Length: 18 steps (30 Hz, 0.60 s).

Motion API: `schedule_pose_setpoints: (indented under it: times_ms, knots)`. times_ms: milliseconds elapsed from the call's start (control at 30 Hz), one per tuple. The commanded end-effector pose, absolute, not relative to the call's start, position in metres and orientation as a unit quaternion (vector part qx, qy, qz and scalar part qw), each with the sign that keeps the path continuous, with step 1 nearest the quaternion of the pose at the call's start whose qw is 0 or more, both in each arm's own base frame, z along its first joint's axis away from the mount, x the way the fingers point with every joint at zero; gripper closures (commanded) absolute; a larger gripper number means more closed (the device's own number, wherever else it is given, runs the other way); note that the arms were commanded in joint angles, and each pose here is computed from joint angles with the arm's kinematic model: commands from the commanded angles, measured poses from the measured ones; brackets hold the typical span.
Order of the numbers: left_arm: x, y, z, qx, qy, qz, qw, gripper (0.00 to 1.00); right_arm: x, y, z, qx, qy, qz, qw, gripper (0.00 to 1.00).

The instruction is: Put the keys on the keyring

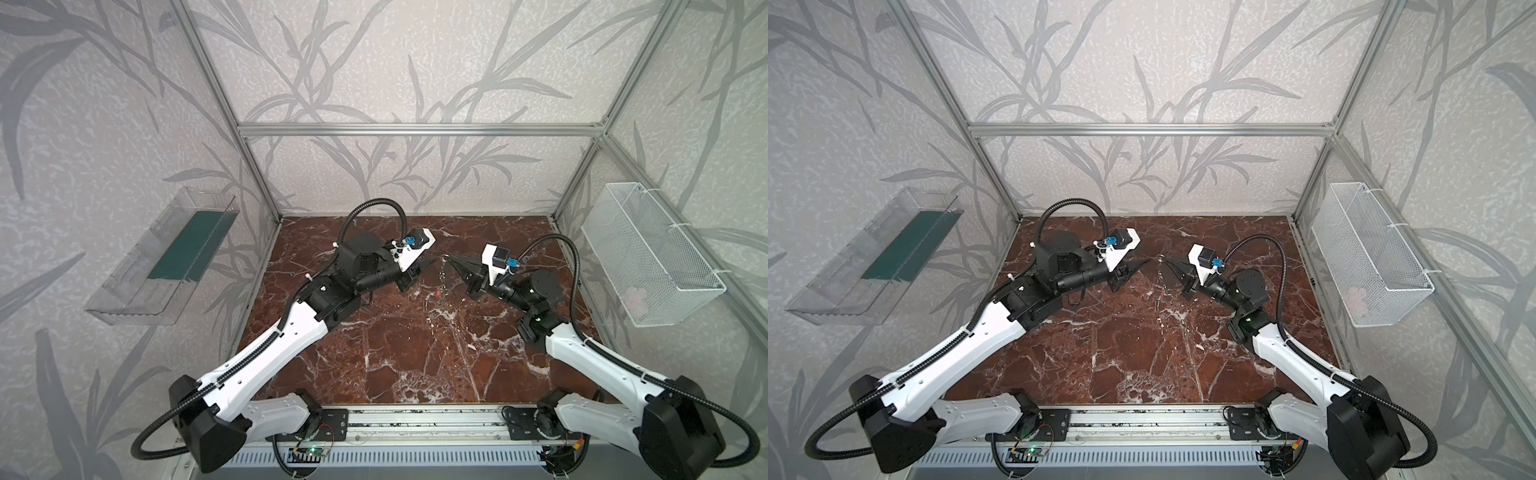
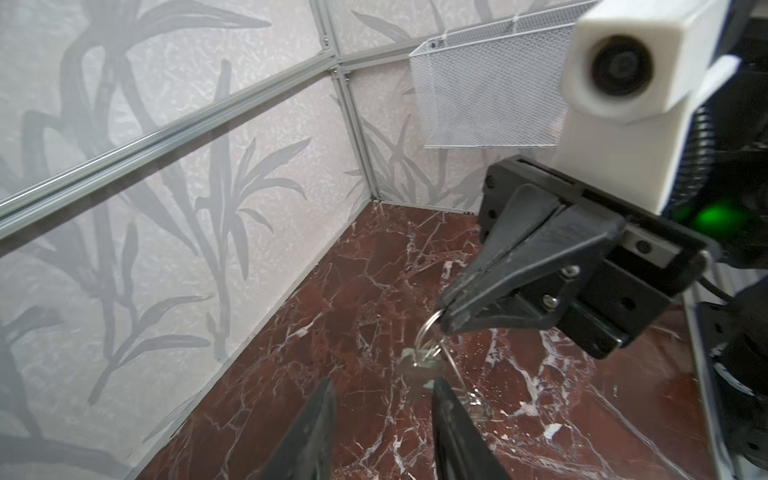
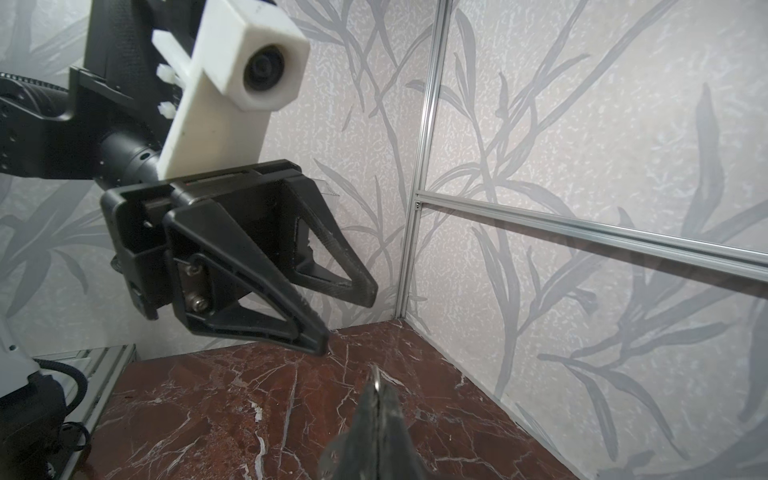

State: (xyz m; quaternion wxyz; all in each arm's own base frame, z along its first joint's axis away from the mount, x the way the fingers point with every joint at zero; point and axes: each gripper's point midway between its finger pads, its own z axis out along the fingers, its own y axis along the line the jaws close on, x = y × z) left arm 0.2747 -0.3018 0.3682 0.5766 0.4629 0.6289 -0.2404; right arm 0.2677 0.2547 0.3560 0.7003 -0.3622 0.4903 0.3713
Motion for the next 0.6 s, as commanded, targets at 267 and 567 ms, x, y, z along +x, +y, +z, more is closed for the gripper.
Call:
schedule_pose_setpoints:
  times_ms: [267, 567]
  knots:
    - [0.255, -0.318, 0.362, 0.518, 0.604, -0.297, 0.528, 0.65, 0.243, 0.261, 0.372, -0.406, 0.434, 0.400, 0.698, 1.00]
    - [0.254, -0.318, 0.363, 0.528, 0.596, -0.290, 0.531, 0.90, 0.240, 0.263, 0.372, -0.414, 0.429, 0.408, 0.692, 1.00]
